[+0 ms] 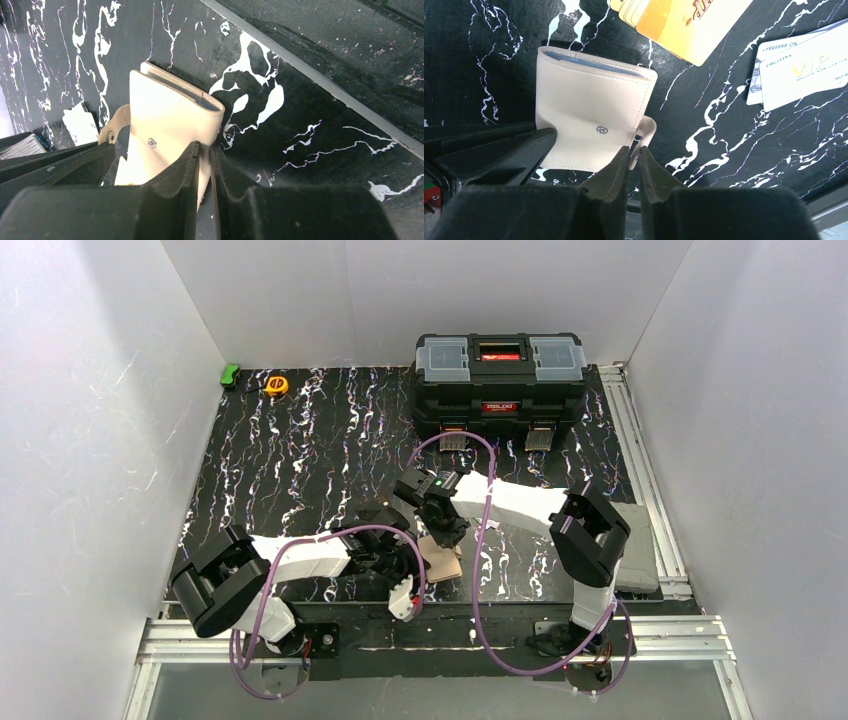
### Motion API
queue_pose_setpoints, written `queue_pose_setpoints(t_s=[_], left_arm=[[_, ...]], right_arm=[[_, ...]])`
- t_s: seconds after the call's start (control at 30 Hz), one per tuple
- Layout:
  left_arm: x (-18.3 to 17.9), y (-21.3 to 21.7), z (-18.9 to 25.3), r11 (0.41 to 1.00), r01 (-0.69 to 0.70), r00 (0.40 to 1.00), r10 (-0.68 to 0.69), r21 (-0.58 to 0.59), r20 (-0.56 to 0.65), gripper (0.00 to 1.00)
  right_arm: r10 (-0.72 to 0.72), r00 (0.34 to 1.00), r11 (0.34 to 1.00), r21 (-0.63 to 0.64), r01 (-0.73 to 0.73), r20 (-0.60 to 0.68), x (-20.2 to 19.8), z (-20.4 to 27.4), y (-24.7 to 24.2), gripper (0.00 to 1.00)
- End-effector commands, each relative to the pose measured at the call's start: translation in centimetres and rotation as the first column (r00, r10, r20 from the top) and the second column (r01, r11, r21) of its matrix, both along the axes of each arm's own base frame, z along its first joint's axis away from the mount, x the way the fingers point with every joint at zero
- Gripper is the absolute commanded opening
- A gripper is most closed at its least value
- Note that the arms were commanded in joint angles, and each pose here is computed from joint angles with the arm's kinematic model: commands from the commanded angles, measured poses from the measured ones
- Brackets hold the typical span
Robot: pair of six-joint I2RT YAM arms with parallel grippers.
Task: Put the credit cards into the card holder
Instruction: Close the card holder at the center of the board.
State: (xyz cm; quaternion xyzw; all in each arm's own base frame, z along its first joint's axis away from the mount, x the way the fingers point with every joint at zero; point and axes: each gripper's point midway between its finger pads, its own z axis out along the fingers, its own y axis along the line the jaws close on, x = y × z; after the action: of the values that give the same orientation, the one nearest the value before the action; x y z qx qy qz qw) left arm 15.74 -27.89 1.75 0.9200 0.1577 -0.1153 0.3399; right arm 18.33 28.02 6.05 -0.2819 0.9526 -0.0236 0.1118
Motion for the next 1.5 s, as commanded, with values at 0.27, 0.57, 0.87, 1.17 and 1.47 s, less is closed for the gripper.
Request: queue_pose_setpoints(t_s=[0.27,0.57,0.87,1.17,1.47], left_arm=[[-1.8,5.0,-3.8,0.974,-0.058,0.993,0.077,0.217,-0.084,0.11],[-1.6,5.0,-3.8,0.974,-0.064,0.994,0.083,0.219,-0.078,0.11],[-1.6,5.0,-3.7,0.973,-0.064,0.993,0.083,0.222,-0.078,0.11],[-1.6,5.0,-3.8,0.973,-0.058,0.994,0.077,0.223,-0.078,0.11],[-1.7,5.1,-3.8,0.973,-0.056,0.994,0.076,0.225,-0.081,0.11]], right_arm=[[-0.021,0.999,1.0,-0.004,0.021,-0.039,-0.6,-0.5,-0.4,0.18],[-0.027,0.999,0.999,-0.019,0.027,-0.04,-0.5,-0.7,-0.7,0.3],[-0.039,0.999,0.999,-0.001,0.039,-0.002,0.0,0.1,-0.8,0.13],[-0.044,0.999,0.999,-0.026,0.044,0.012,0.2,0.7,-1.2,0.17],[-0.056,0.998,0.998,-0.021,0.056,0.022,0.3,1.0,-1.2,0.26]])
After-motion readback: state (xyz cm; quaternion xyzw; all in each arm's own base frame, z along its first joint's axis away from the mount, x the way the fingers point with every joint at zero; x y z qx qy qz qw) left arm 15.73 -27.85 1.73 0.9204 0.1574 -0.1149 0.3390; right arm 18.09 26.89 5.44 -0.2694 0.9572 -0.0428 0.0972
